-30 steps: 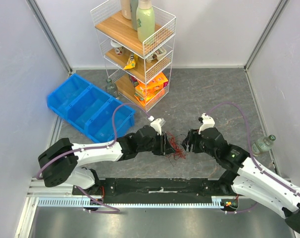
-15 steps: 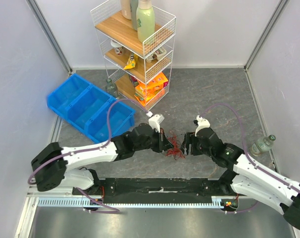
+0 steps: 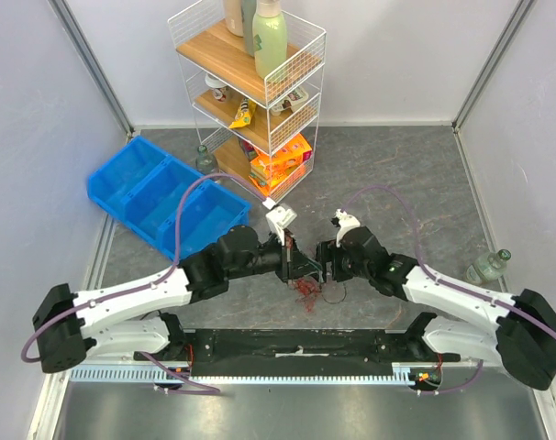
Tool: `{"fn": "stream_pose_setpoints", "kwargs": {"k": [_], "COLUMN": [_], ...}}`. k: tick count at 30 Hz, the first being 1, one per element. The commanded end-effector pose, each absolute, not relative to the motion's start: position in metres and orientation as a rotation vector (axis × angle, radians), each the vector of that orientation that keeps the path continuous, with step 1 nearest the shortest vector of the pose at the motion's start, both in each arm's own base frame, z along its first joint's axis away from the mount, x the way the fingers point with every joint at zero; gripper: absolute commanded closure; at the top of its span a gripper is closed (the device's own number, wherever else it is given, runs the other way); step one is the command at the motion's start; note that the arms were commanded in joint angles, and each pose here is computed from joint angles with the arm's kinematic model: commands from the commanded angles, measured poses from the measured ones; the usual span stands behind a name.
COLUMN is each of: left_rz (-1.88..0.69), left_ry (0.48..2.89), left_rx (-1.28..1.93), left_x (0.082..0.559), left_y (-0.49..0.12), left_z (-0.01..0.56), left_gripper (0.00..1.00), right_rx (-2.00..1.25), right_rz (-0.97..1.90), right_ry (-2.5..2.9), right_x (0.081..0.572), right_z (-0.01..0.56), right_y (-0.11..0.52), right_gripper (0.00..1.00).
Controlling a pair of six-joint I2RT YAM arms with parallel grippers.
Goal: Untangle the cables
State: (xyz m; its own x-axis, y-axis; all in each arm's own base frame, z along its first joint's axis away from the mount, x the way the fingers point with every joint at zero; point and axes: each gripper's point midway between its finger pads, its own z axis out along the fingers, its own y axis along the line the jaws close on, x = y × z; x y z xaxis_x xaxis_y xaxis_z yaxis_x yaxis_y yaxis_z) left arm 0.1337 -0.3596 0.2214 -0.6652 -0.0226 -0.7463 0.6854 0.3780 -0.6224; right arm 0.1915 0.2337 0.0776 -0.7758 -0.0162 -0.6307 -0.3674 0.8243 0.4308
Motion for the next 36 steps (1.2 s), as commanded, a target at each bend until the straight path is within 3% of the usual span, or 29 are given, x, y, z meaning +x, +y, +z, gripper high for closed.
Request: {"fn": "stream_pose_setpoints", "kwargs": {"k": [1, 12, 23, 30, 36], "left_rz": [-1.425, -1.312, -1.279, -1.298, -1.241], "left_ry": [1.619, 1.169, 0.929, 0.919, 1.037], "left_rx": [0.675, 0.652, 0.558, 0.559, 0.524], "left_x": [0.119, 0.099, 0.067, 0.065, 0.093], "left_y": [-0.351, -0.276, -0.197, -0.198, -0.222], "left_z": [0.310, 0.531, 0.666, 0.683, 0.655], "left_gripper": [0.98, 0.98, 0.99, 0.98, 0.98], "right_rx": [-0.202, 0.070, 0.223, 0.186, -0.226], "right_rz": [0.697, 0.346, 0.157, 0.098, 0.439], "right_ry": [2.343, 2.349, 2.391, 2.347, 2.163], "right_x": [0.207, 0.233, 0.249, 0.256, 0.244], "right_z": [0.072, 0.052, 0.037, 0.062, 0.135], "right_y": [0.236, 0.166, 0.107, 0.094, 0.166], "right_gripper": [0.17, 0.16, 0.15, 0.15, 0.12]}}
